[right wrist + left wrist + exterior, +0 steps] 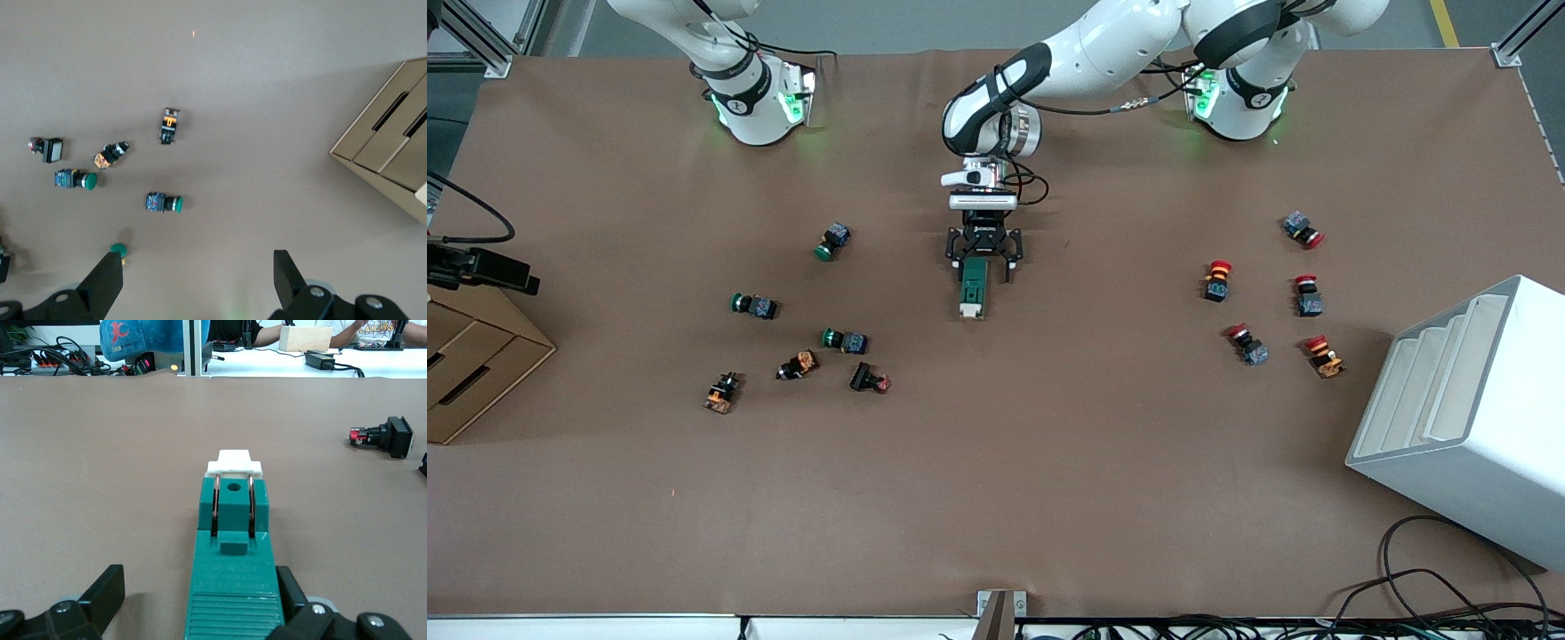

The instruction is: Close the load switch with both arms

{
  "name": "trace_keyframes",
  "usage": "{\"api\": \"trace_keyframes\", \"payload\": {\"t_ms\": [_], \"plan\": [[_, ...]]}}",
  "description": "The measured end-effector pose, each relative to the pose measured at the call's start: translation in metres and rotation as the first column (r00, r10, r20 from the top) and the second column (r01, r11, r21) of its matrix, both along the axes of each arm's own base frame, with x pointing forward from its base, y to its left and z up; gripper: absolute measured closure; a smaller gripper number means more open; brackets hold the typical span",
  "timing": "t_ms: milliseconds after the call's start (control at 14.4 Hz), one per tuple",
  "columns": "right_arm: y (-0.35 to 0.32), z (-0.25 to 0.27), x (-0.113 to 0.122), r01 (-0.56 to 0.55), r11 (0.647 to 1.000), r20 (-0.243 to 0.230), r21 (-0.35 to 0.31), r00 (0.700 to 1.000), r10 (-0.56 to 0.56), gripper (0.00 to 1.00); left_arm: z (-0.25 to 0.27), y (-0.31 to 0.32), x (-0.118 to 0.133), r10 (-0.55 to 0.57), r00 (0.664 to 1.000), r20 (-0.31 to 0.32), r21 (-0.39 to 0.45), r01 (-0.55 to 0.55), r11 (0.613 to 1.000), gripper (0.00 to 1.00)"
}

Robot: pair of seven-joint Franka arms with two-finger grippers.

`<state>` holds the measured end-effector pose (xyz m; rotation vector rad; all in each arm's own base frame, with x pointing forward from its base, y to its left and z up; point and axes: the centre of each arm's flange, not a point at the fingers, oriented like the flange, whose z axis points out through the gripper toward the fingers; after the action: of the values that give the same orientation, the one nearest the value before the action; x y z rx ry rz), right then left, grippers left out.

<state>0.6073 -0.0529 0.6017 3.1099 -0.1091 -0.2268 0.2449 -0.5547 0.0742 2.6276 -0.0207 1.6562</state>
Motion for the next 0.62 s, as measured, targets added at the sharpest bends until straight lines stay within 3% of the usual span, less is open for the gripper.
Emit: {"api": "trace_keyframes", "payload": {"t_ms": [208,416,624], "plan": [[0.015,-0.003,-0.006,-0.024,1.0,-0.057,0.01,0.998,0.025,0.0,0.004,-0.003,0.004,0.006,1.0,0.006,-0.01,-0.006,1.0,0.01],[0.026,0.013,-0.011,-0.041,0.999,-0.035,0.01,0.999,0.042,0.0,0.02,-0.017,0.012,0.035,0.999,0.011,-0.049,-0.035,0.998,0.01],[0.024,0.041,-0.034,-0.04,0.999,-0.007,0.013,0.999,0.04,0.0,0.05,-0.038,0.013,0.115,0.992,-0.045,-0.093,-0.119,0.989,0.01]]}}
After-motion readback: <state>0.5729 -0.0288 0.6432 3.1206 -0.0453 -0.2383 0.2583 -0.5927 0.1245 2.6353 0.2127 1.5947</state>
